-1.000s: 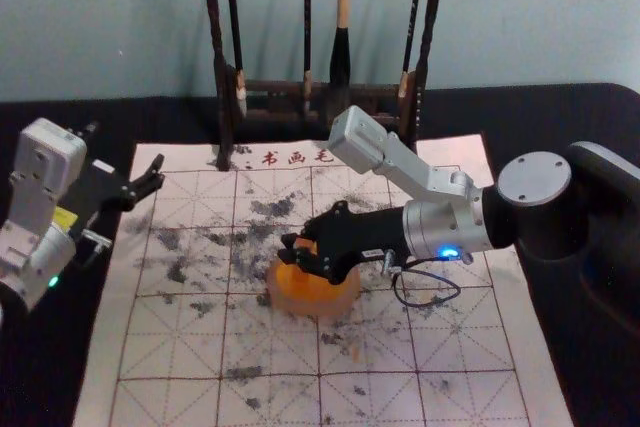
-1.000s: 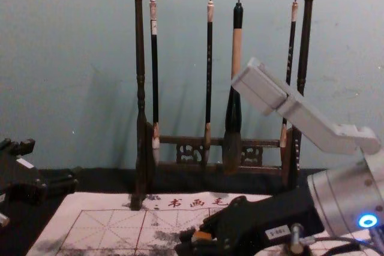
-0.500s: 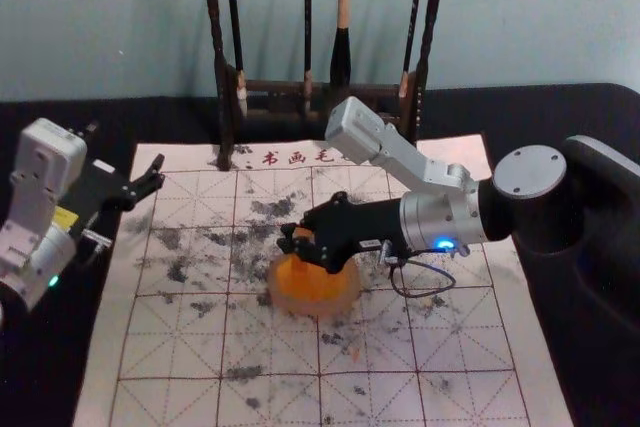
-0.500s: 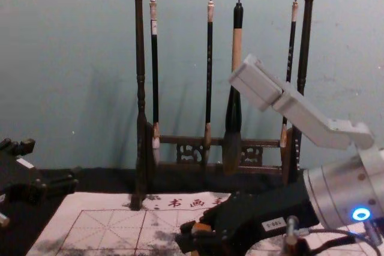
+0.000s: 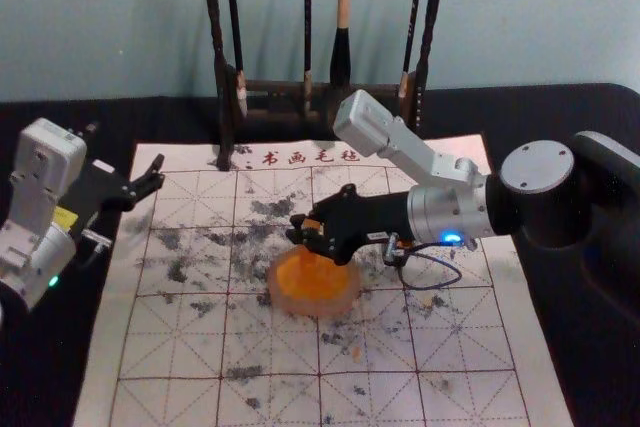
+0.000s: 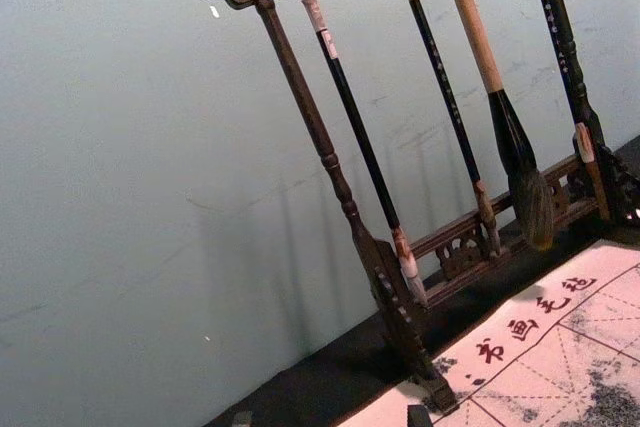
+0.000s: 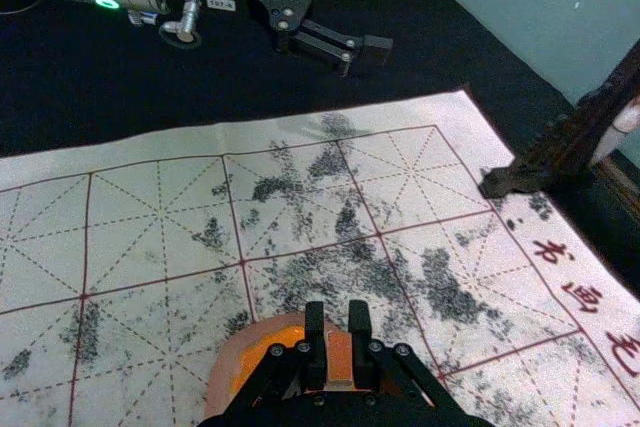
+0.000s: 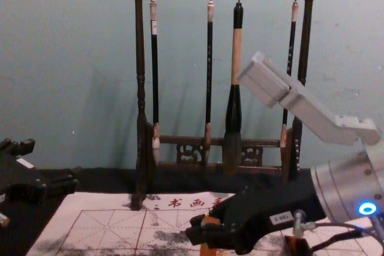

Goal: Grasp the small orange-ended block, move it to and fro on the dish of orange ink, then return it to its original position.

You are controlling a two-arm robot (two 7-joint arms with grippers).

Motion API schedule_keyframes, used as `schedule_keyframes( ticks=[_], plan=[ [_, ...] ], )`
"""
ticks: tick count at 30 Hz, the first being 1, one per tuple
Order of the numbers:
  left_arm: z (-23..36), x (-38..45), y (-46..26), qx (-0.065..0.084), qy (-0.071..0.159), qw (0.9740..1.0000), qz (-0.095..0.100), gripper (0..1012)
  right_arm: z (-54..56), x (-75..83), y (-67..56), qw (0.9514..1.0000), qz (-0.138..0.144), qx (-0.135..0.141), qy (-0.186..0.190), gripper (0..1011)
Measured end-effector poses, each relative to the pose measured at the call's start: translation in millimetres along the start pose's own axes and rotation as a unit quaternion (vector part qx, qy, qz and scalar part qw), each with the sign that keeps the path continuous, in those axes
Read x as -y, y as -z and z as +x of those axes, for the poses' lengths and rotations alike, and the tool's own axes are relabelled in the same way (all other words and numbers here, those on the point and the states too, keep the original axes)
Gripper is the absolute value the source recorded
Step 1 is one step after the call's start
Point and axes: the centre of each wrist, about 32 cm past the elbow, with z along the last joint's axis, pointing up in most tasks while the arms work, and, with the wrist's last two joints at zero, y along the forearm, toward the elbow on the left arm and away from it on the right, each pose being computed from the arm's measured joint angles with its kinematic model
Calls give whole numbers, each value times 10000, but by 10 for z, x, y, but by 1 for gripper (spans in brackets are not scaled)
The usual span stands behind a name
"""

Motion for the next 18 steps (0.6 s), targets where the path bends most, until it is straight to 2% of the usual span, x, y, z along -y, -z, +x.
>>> schedule_keyframes(
  ticks=[18],
  plan=[
    [0, 0, 0, 0, 0, 10000, 0, 1001, 40, 71, 29, 9999, -16, -23, 98, 129]
  ],
)
